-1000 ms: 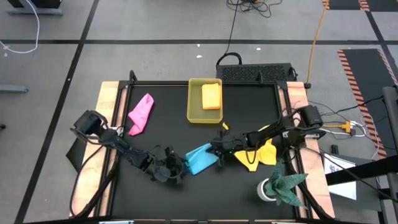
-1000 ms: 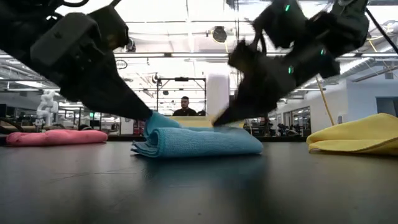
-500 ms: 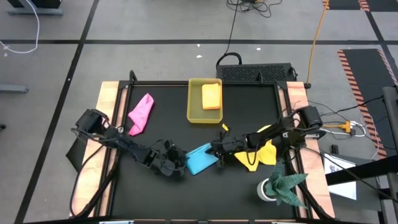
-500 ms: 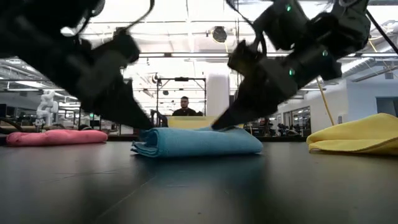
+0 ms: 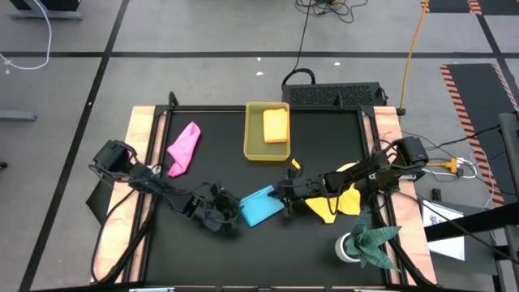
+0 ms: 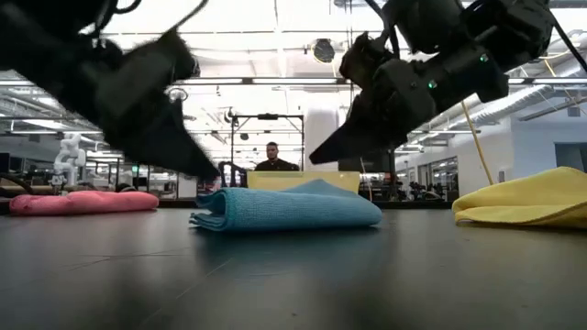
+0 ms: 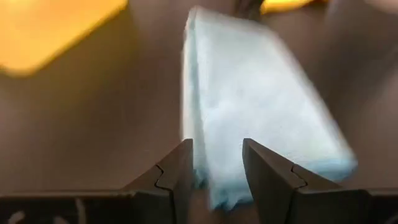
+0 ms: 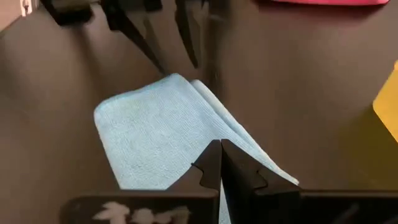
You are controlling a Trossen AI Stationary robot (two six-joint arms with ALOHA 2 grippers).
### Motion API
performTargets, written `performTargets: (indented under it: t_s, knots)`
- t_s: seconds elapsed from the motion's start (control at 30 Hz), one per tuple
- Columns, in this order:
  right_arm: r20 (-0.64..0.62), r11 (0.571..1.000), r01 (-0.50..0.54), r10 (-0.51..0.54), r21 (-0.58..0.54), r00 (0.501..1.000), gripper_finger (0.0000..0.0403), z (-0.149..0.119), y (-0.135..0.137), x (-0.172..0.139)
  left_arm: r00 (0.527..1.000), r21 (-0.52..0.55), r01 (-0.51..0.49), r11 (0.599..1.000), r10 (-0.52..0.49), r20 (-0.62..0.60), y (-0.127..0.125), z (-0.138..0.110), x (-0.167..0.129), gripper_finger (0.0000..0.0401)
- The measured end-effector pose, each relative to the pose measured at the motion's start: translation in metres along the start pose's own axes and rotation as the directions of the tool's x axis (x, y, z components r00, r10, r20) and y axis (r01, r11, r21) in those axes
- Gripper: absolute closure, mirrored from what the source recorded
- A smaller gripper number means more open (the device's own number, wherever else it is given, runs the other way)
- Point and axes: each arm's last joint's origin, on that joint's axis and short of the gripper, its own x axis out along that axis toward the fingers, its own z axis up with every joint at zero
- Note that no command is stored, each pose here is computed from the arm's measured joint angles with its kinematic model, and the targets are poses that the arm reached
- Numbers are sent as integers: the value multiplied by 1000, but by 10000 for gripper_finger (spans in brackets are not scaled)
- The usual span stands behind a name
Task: Fold microfiber towels
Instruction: Fold the blue towel
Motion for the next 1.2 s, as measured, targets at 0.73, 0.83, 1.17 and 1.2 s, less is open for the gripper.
performTargets:
  t_s: [0.73,0.83,1.17,1.2]
  knots:
    - [-182,997,31,-19,65,983,403,-30,12,6,987,120,-151,981,157,-45,23,-5,23,258]
    - [-150,998,11,-3,54,989,403,-23,15,1,986,119,-152,981,159,-48,25,4,9,258]
    - [-85,987,157,-154,29,984,403,-15,1,3,996,122,87,989,-84,-30,0,9,-5,258]
    - [-100,986,165,-161,31,982,403,-18,-1,4,995,139,97,985,-92,-43,-2,4,-3,258]
